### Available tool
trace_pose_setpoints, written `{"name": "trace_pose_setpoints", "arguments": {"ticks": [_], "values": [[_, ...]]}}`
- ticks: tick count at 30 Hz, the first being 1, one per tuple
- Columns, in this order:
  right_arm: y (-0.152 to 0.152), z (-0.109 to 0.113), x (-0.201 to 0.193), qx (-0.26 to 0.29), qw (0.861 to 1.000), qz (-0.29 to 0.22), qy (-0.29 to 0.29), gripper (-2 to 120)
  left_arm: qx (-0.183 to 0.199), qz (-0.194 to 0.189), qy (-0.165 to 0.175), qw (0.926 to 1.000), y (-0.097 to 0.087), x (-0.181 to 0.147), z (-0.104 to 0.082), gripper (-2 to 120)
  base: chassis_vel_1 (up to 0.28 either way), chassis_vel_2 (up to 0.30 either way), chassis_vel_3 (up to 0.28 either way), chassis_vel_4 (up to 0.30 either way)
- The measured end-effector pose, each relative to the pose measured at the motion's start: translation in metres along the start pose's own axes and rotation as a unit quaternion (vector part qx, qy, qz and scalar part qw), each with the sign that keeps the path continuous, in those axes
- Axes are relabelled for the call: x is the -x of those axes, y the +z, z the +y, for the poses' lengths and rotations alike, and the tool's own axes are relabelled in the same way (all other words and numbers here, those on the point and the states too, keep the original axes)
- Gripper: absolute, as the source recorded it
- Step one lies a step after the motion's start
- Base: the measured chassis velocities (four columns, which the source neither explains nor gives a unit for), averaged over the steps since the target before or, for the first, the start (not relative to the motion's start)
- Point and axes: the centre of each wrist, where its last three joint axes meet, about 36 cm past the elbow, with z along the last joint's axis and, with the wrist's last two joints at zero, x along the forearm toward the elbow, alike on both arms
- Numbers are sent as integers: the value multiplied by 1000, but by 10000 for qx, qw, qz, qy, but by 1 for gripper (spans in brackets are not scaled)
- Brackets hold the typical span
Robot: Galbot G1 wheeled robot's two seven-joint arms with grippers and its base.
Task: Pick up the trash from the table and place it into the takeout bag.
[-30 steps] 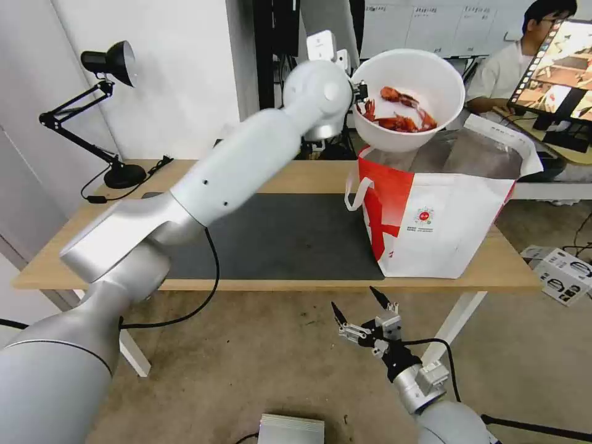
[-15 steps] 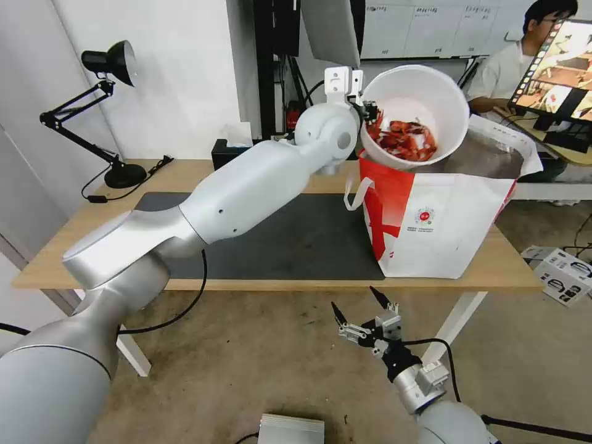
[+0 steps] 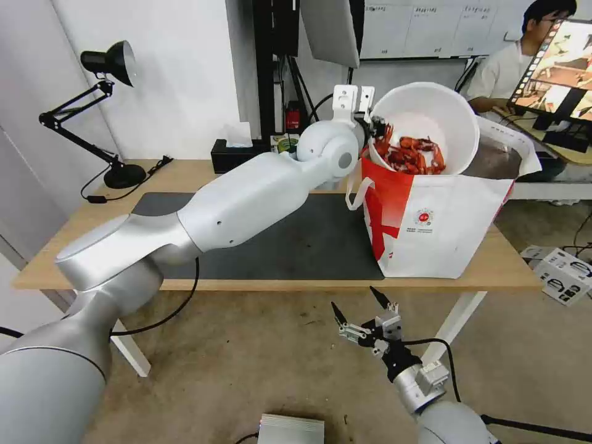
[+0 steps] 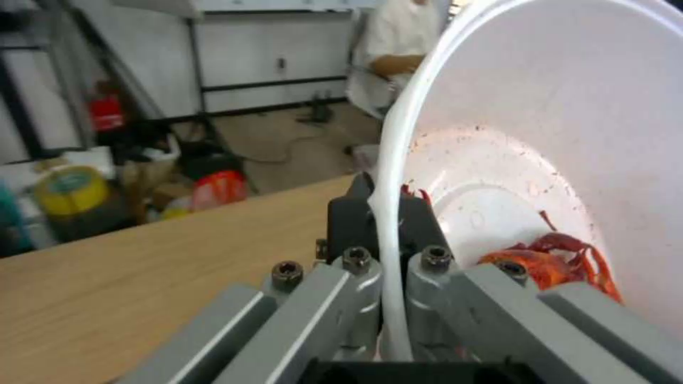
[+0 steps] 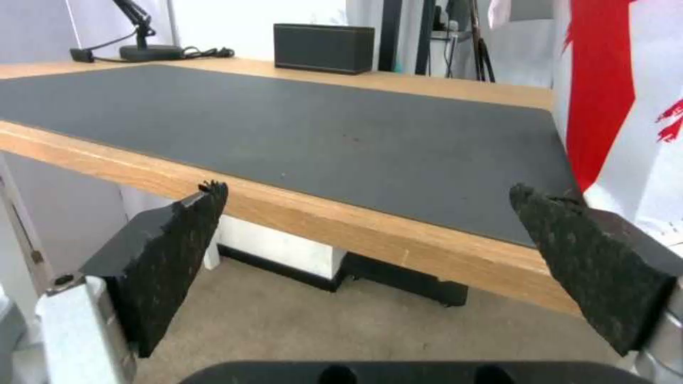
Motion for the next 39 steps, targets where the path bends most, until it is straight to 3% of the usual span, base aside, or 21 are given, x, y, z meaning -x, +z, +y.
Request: {"name": "trace_pose_setpoints", "arguments": {"ticks": [6, 12, 27, 30, 31, 34, 39], "values": [[0, 0, 0, 0, 10000, 0, 0, 100, 149, 252, 347, 9990, -4, -6, 4, 0, 0, 0, 0, 0], [0, 0, 0, 0, 10000, 0, 0, 100, 263, 451, 370, 9980, -6, -7, 6, 0, 0, 0, 0, 0], [0, 0, 0, 0, 10000, 0, 0, 100, 387, 473, 344, 9975, -3, -16, 10, 54, 0, 0, 0, 0], [0, 0, 0, 0, 10000, 0, 0, 100, 347, 227, 318, 9986, 0, -26, 18, 69, 0, 0, 0, 0], [0, 0, 0, 0, 10000, 0, 0, 100, 347, 227, 318, 9986, 0, -26, 18, 69, 0, 0, 0, 0], [0, 0, 0, 0, 10000, 0, 0, 100, 376, -75, 179, 9991, 10, -39, 36, 84, 0, 0, 0, 0], [0, 0, 0, 0, 10000, 0, 0, 100, 348, -411, 131, 9985, 27, -56, 52, 95, 0, 0, 0, 0]]}}
